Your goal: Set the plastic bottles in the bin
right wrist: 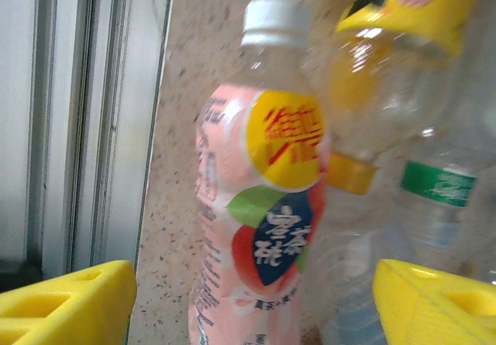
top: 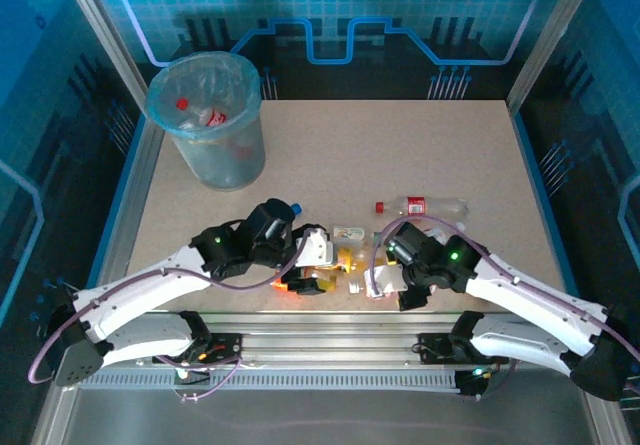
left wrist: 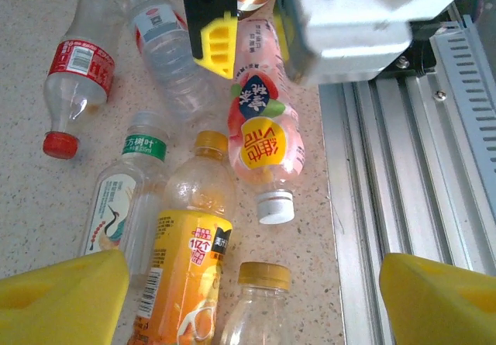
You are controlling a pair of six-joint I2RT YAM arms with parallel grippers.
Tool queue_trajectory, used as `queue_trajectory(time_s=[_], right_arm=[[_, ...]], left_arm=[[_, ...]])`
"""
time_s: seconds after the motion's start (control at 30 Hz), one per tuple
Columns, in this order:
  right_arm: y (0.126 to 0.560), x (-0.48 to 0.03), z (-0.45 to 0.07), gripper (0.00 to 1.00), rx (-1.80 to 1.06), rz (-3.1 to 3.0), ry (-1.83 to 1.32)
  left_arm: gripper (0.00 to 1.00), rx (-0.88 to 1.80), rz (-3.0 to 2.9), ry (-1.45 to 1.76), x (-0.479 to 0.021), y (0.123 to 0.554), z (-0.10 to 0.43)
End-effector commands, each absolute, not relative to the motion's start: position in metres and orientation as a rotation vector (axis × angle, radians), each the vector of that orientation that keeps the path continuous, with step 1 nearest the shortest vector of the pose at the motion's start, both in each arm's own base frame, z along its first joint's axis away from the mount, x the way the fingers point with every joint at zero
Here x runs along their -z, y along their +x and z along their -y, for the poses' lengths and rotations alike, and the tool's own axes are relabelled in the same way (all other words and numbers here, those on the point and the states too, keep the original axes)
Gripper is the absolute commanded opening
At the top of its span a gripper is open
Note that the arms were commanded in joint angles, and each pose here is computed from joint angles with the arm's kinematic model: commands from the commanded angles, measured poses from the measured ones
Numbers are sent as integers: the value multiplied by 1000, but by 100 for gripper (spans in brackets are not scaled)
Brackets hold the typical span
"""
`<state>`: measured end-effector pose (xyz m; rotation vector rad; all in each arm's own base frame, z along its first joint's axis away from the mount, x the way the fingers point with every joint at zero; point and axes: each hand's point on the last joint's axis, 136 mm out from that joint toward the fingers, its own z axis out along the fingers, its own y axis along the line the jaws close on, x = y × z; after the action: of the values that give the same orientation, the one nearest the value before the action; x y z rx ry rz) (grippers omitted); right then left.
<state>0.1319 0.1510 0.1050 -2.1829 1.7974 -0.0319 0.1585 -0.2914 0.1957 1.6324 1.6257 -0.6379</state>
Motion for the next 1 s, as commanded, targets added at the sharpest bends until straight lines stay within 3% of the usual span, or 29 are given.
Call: queue_trajectory(time_s=[0.0, 0.43, 0.97], right_arm=[[139, -93, -148, 81, 79, -1744, -2211], [145, -57, -141, 81, 82, -1886, -2175], [151, -35, -149, 70, 58, -1963, -2165]], left_arm=[[86, 665, -1484, 1632, -212, 154, 300], [86, 623, -1485, 1627, -210, 161, 300], [86, 600, -1429, 1591, -229, 160, 296]])
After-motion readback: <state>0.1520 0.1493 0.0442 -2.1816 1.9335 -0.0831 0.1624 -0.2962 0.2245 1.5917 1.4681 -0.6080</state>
